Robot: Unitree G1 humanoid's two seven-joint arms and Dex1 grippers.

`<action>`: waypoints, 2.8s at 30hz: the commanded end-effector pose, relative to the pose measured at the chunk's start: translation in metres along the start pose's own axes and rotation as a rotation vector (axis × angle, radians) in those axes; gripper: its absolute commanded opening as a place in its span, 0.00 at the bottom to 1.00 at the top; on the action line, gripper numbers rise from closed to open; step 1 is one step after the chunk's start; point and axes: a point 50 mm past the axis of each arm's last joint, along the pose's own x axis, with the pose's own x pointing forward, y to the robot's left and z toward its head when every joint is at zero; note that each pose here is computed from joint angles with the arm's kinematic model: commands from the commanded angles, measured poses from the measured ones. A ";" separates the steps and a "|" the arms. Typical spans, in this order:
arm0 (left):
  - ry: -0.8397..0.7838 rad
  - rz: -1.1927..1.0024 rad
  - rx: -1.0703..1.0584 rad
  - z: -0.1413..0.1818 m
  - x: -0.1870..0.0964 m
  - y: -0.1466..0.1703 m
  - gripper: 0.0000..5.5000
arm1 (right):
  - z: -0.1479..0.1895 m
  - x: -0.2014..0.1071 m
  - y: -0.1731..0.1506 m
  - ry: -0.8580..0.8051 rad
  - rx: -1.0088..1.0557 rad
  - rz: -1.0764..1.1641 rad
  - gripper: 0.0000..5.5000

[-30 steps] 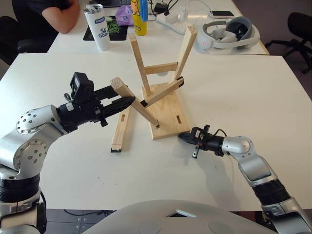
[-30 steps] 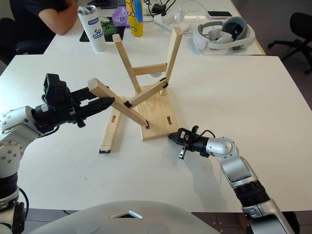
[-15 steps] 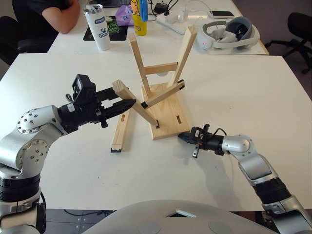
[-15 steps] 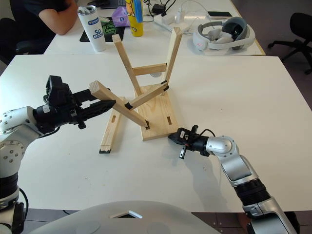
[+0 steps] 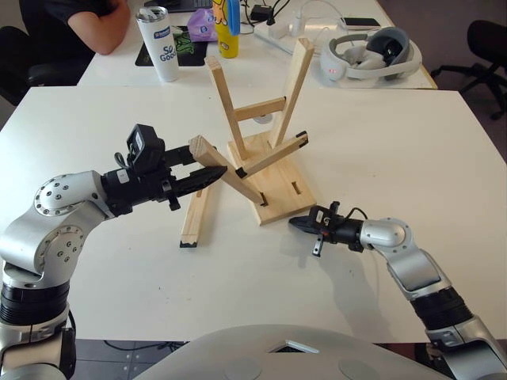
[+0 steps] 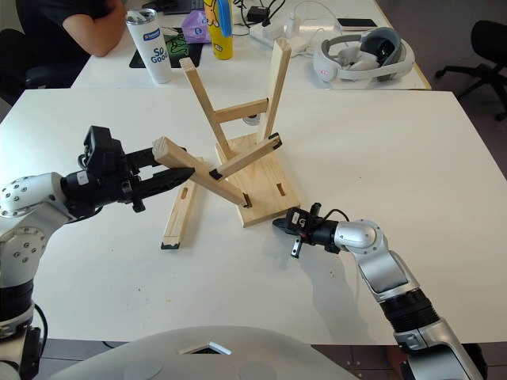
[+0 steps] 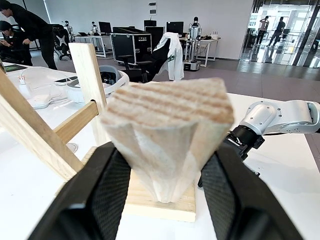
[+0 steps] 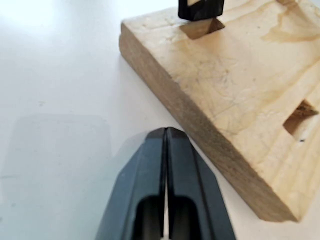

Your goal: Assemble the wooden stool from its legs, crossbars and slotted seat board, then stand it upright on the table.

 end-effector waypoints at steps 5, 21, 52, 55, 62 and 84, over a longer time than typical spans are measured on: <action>-0.086 0.043 0.018 0.013 0.000 0.004 0.37 | -0.007 -0.002 0.003 0.034 0.026 0.027 0.00; -0.084 0.021 -0.003 0.010 0.007 0.003 0.37 | 0.030 0.003 -0.024 -0.185 0.209 -0.164 0.00; 0.069 0.031 -0.041 -0.009 0.005 0.000 0.37 | -0.011 0.020 0.002 0.151 0.197 -0.169 0.00; 0.088 0.022 -0.030 -0.010 0.007 -0.001 0.37 | -0.010 0.020 0.003 0.150 0.194 -0.163 0.00; 0.106 -0.002 0.010 -0.003 0.021 -0.004 0.37 | -0.006 0.021 0.004 0.144 0.178 -0.154 0.00; 0.160 0.037 -0.013 -0.021 0.046 -0.006 0.37 | -0.002 0.025 0.008 0.136 0.142 -0.126 0.00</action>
